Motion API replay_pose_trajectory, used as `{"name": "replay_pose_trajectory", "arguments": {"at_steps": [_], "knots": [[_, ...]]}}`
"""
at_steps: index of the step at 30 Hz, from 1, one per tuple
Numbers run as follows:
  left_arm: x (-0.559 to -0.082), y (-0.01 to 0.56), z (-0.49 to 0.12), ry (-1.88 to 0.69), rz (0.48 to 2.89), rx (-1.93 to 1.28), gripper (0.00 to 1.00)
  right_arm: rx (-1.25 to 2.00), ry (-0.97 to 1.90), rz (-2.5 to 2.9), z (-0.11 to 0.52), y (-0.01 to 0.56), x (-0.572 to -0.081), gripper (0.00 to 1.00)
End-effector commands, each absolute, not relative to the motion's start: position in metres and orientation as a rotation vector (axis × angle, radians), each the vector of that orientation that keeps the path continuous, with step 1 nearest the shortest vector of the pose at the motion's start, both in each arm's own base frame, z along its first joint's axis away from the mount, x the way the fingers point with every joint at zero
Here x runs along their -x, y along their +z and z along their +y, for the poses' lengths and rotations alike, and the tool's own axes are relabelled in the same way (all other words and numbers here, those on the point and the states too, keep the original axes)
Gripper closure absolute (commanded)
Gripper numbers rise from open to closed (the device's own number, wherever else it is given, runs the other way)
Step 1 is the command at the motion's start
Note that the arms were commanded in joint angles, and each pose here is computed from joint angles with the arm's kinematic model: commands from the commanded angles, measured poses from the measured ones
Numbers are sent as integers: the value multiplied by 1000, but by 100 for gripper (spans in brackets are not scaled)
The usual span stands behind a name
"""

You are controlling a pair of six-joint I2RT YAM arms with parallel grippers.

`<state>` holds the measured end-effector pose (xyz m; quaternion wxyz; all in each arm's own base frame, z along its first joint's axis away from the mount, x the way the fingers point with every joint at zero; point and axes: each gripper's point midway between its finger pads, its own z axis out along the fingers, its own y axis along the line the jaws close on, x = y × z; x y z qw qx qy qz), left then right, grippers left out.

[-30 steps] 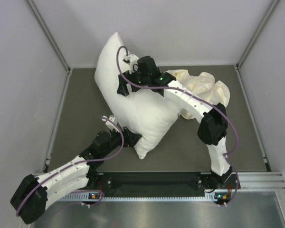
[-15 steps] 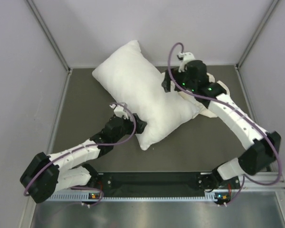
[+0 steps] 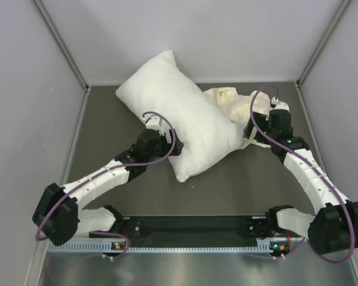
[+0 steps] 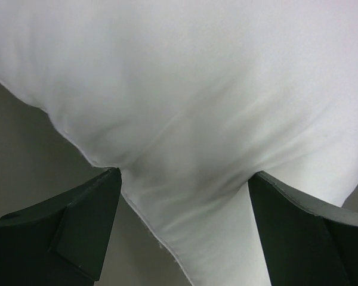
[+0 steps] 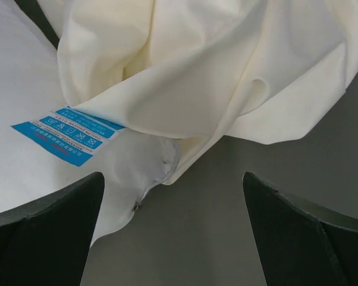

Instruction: Put the pillow into the pillowcase

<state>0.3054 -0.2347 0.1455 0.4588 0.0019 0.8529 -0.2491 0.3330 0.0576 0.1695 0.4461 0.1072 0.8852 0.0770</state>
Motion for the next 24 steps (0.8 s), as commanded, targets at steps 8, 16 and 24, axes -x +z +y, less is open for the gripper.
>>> {"name": "replay_pose_trajectory", "arguments": {"at_steps": [8, 16, 24], "knots": [[-285, 196, -169, -442, 2023, 118, 7, -209, 478, 2155, 131, 159, -309, 11], [-272, 201, -155, -419, 2012, 115, 6, -91, 566, 2177, 222, 166, -362, 15], [-268, 197, -145, -371, 2012, 112, 5, 193, 675, 2232, 342, 182, -424, 16]]}}
